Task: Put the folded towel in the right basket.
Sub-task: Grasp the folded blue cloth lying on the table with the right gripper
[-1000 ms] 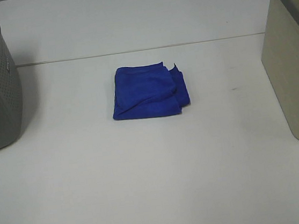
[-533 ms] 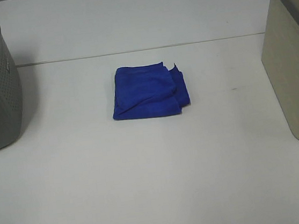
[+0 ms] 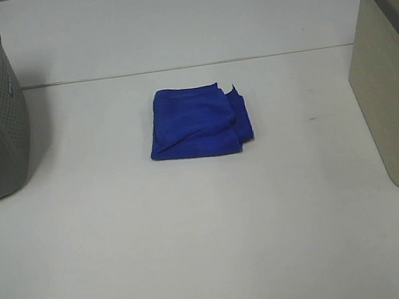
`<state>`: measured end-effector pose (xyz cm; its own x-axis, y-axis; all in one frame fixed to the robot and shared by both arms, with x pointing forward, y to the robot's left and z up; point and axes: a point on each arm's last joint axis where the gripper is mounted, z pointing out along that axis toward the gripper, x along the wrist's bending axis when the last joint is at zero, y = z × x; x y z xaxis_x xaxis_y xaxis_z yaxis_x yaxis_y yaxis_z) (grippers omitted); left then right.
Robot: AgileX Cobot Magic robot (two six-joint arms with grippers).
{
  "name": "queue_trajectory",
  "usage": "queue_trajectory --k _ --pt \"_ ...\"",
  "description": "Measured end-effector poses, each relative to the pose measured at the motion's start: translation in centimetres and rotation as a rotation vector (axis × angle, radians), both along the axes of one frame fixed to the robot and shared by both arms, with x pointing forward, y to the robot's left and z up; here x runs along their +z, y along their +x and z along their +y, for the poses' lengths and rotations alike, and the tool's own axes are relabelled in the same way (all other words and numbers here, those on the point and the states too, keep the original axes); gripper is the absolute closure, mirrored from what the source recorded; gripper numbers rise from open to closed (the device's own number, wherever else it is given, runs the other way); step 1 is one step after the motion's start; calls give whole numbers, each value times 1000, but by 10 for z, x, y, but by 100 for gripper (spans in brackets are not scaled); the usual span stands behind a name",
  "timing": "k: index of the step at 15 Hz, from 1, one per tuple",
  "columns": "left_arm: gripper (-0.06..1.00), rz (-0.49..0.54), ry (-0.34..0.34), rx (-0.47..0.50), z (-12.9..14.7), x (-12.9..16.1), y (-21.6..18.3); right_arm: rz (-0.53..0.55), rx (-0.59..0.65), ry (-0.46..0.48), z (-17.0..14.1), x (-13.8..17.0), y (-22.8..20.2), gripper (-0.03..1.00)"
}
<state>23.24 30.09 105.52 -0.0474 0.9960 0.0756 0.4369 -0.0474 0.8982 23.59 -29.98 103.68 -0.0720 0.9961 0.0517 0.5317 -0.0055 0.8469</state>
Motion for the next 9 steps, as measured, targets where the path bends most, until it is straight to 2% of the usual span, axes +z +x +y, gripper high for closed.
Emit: queue_trajectory --k 2,4,7,9 --pt "-5 0 0 0 0 0 0 -2 0 0 0 1 0 4" --pt "-5 0 0 0 0 0 0 29 -11 32 1 15 3 4" --pt "-5 0 0 0 0 0 0 221 -36 36 6 75 47 4" --pt "-5 0 0 0 0 0 0 296 -41 30 13 119 102 4"
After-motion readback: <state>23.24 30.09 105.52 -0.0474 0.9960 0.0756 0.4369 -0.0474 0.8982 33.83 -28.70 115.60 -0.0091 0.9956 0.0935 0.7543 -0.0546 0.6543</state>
